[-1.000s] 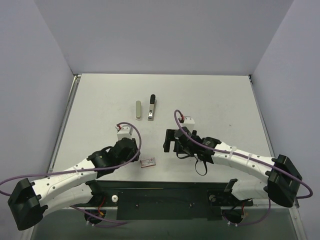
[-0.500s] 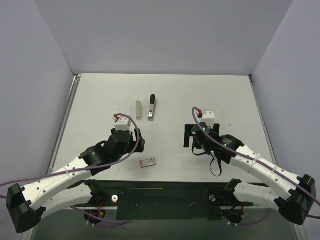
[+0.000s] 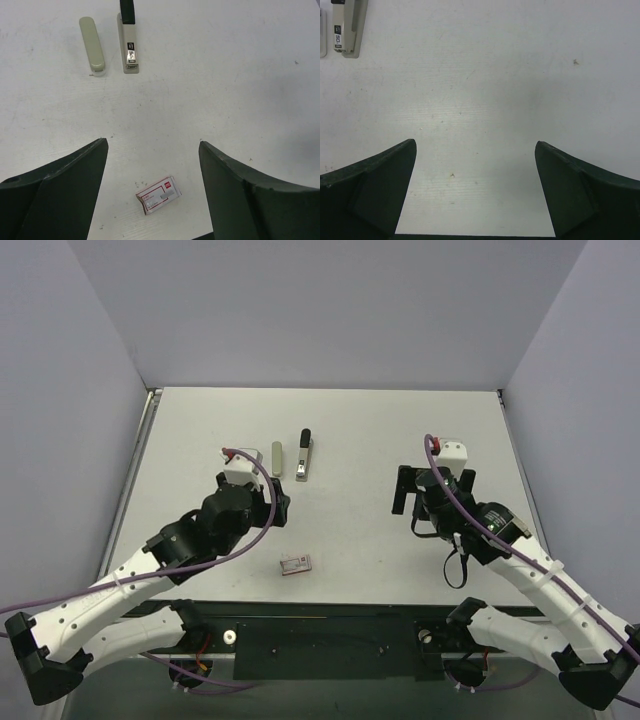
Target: Unload the staples from the stapler
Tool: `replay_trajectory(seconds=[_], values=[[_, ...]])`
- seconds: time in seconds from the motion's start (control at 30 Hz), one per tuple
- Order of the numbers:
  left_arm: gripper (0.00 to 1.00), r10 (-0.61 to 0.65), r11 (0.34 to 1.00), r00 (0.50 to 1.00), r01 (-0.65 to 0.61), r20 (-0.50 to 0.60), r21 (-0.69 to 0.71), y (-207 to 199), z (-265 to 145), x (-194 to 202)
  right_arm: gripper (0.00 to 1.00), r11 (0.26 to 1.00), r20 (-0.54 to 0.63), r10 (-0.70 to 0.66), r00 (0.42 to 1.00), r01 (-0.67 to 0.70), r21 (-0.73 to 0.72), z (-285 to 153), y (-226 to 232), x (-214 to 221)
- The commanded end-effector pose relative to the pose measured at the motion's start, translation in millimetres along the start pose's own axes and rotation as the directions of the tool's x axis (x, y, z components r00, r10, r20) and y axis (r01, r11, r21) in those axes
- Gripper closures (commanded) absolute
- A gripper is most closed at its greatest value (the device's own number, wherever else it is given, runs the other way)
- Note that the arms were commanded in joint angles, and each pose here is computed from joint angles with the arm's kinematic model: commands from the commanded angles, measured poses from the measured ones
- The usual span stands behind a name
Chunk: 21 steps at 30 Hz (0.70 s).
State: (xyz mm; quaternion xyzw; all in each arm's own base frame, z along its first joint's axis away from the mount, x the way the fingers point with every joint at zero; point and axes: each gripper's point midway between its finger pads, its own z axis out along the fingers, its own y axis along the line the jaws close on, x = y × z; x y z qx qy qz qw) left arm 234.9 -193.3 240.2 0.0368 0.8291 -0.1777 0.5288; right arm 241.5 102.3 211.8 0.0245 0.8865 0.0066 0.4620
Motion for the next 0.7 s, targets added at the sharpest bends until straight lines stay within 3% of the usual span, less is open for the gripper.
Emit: replay_trajectory(seconds=[0.0,0.4,0.67], values=[[0.16,0.036,0.999,0.997,-0.036,0.068,-0.003,-2.3,-7.1,-32.6,0.0,0.999,0.014,-0.028,1.0,0.028,0.017,-8.3,-4.5,-16.4],[0.15,0.087,0.996,0.992,-0.084,0.096,-0.039,-7.2,7.7,-45.5,0.0,0.988,0.048,-0.078,0.996,0.071,0.14,-0.7,-14.7,-37.0],[0.13,0.092,0.995,0.99,-0.087,0.111,-0.051,-13.4,13.5,-57.6,0.0,0.99,0.094,-0.073,0.993,0.061,0.131,-6.6,-20.3,-48.1]])
